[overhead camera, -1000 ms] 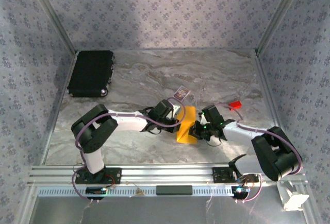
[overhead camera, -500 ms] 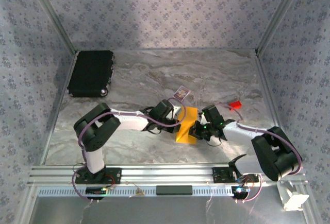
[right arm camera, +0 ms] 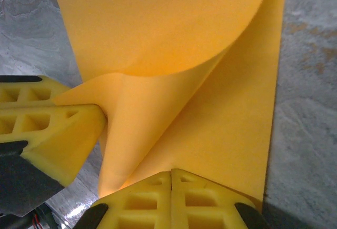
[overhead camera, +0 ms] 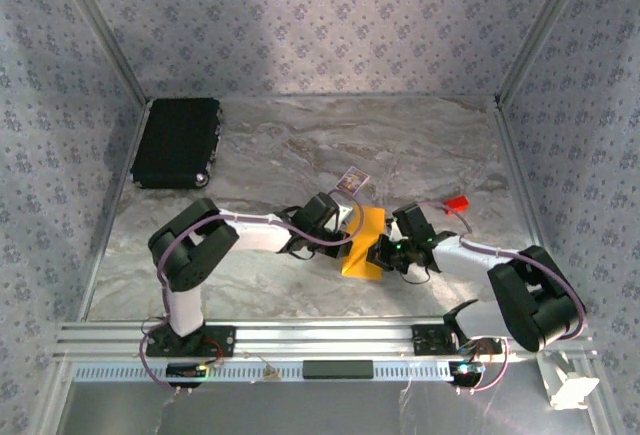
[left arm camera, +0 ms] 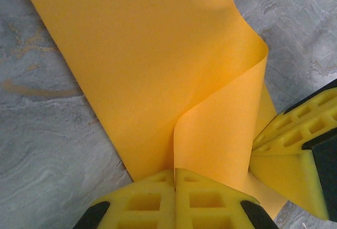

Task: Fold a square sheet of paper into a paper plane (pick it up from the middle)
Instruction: Fold the triangle a second time at the center of the table.

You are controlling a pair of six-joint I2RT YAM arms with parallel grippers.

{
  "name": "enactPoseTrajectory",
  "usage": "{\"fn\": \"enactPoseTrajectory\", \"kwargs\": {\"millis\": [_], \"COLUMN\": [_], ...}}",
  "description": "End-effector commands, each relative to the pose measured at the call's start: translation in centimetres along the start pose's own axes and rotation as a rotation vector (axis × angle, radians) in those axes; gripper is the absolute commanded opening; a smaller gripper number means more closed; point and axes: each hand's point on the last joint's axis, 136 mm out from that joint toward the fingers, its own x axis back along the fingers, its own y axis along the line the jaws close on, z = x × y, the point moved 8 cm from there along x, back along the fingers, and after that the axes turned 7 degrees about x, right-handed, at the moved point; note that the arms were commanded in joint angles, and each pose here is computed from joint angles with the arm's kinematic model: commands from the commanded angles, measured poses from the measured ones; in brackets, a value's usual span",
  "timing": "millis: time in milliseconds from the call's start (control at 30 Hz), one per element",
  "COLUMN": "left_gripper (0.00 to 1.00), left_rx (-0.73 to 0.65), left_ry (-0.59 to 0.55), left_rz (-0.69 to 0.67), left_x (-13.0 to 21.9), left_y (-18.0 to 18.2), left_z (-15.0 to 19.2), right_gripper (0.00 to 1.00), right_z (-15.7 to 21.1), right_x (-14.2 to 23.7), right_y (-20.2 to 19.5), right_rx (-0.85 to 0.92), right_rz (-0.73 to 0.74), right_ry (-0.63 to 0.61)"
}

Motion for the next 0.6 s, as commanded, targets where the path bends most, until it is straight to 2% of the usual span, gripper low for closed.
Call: {"fn": "enactPoseTrajectory", "kwargs": {"millis": [0, 267, 567], "left_gripper": [0.05, 0.02, 0.0], "left_rx": [0.0, 0.084, 0.186], "left_ry": [0.047, 0.102, 0.069], "left_rz": [-0.018, -0.03, -0.109], "left_x": [-0.7, -0.8, -0.2], "left_y": [0.5, 1.1, 0.2], "left_z": [0.3, 2.0, 2.7], "right_gripper": [0.01, 0.07, 0.11], "right_z": [0.9, 0.2, 0.1], "right_x": [0.0, 1.2, 2.5], "right_y": [-1.2, -0.2, 0.1], "right_rx": [-0.013, 0.021, 0.005], "right_rz": [0.057, 0.028, 0.018], "right_ry": [0.039, -0.003, -0.051]}}
